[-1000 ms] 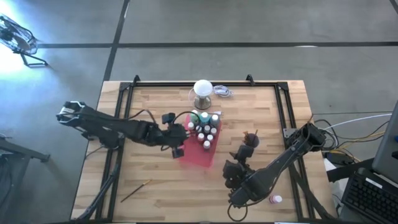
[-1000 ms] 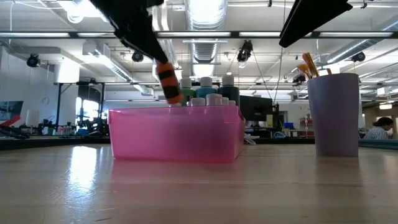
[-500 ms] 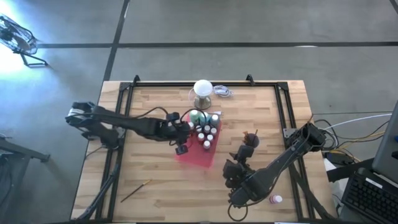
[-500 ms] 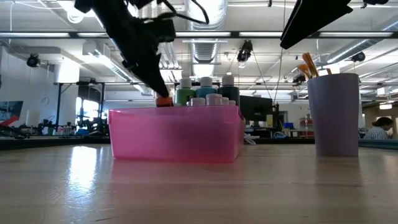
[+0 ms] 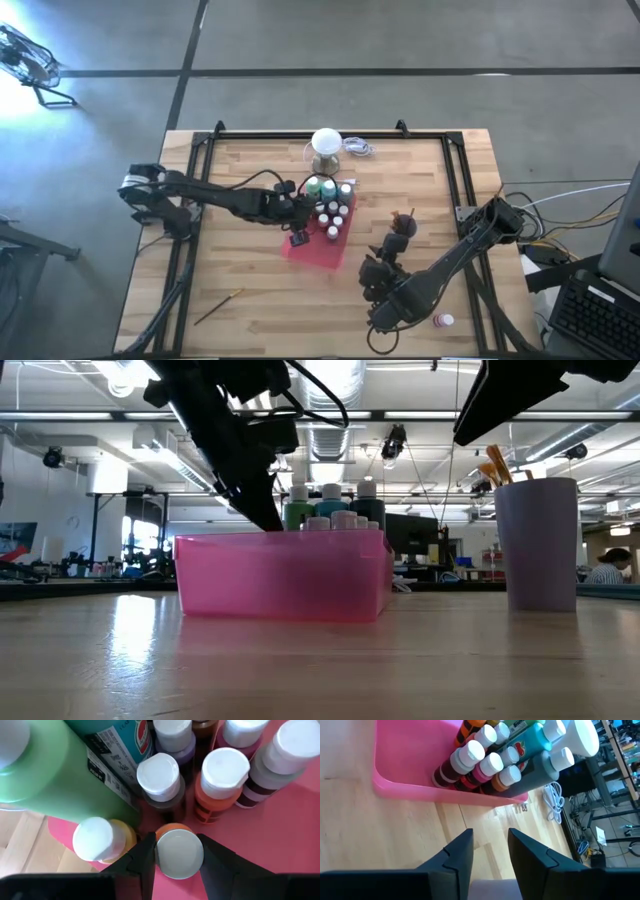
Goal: Pick & Place Paint Supplies
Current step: Put the small orange paint bottle into the red bin
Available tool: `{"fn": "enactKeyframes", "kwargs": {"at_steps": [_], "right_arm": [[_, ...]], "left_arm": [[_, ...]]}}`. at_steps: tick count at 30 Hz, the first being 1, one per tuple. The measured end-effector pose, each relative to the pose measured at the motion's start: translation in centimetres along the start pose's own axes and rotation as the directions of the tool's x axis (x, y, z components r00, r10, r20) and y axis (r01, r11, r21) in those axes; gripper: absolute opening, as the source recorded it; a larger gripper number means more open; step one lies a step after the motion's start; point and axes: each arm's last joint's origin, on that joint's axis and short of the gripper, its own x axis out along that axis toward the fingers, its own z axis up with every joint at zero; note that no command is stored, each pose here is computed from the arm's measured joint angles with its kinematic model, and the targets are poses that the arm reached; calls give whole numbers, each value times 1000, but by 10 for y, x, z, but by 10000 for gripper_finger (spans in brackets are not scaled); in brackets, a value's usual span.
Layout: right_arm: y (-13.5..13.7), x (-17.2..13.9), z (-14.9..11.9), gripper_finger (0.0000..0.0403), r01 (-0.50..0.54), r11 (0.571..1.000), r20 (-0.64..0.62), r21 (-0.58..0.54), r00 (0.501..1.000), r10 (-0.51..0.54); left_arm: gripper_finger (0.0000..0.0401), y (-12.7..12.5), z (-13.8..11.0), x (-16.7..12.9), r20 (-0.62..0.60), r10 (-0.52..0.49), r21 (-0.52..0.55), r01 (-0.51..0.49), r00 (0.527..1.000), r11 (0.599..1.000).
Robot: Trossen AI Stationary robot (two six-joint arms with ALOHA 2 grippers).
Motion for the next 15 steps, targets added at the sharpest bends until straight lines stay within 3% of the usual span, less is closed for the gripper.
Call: {"fn": "enactKeyframes", "kwargs": {"at_steps": [15], "right_arm": [[1,3,-4,95,10,1000,-7,12,1000,-10]], "left_arm": [[145,0,1,1,9,-17,47,16,1000,999]]}}
